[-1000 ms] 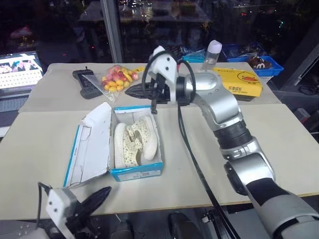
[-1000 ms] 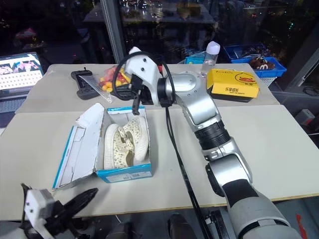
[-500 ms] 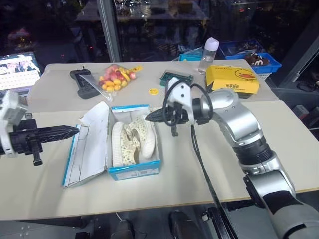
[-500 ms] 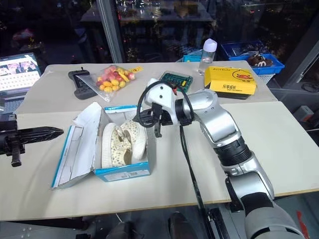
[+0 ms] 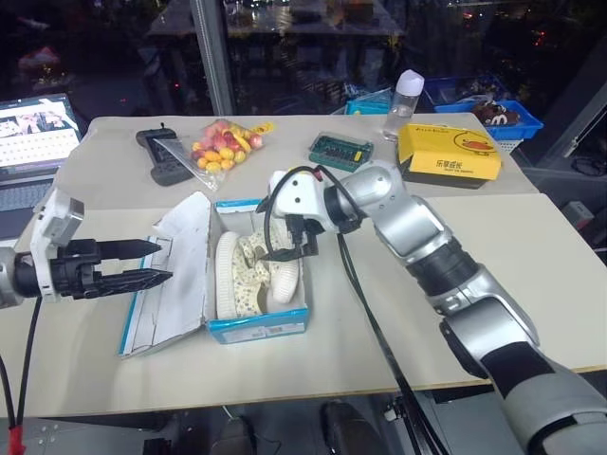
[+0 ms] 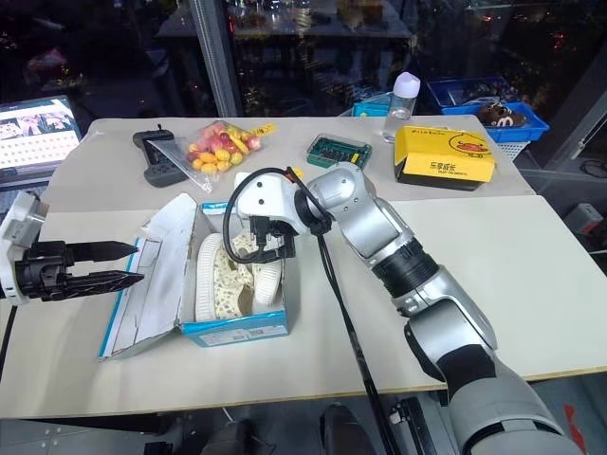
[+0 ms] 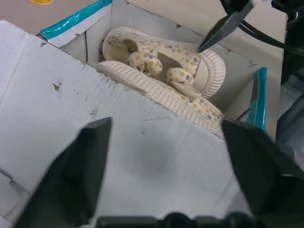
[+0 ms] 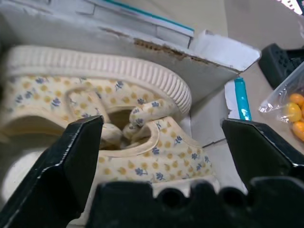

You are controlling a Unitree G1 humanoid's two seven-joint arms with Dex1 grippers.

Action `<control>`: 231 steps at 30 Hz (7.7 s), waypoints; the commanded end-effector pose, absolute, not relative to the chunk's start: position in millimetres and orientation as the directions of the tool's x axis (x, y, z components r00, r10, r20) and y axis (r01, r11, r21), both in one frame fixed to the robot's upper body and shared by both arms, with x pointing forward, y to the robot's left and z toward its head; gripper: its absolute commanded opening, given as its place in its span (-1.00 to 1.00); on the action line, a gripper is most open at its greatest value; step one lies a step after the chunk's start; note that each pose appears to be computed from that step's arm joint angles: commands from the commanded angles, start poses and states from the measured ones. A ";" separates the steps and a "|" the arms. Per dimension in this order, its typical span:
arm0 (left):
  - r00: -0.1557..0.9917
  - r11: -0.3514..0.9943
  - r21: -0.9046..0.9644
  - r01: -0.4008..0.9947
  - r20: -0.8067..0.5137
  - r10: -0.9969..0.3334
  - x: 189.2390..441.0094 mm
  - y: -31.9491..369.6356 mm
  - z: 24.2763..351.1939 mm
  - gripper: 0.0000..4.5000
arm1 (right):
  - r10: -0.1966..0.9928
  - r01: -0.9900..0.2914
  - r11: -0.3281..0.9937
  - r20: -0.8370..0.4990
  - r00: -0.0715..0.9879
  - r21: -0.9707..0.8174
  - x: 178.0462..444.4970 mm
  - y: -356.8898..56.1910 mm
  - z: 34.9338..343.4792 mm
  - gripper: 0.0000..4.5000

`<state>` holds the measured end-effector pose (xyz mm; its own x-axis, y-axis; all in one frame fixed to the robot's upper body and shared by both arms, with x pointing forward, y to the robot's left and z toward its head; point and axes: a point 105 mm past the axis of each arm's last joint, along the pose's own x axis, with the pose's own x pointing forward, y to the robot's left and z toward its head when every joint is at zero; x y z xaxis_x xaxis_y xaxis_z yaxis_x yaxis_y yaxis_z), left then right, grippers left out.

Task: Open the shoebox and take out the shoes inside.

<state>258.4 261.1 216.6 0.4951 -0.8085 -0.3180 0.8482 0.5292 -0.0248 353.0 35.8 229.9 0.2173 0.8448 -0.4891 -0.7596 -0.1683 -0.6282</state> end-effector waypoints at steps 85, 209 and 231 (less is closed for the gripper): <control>0.537 0.532 0.101 0.841 -0.288 -0.793 264.2 254.3 226.5 1.00 | 0.912 -0.932 0.349 0.193 0.362 0.101 380.4 -29.6 344.0 -0.68; 0.538 0.536 0.091 0.840 -0.281 -0.795 269.9 243.1 222.2 1.00 | 0.754 -0.748 0.641 -0.327 0.570 0.172 367.2 -26.4 247.5 -0.61; 0.495 0.496 0.072 0.865 -0.282 -0.822 277.0 233.7 220.0 1.00 | 0.502 -0.467 0.710 -0.086 0.860 -0.527 335.3 -194.1 314.2 -0.61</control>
<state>277.3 235.9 212.5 0.5002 -0.8158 -0.2902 0.8586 0.5108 0.0440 345.0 -199.6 289.5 0.8614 0.4774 -0.1733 -0.5076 0.8198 -0.2651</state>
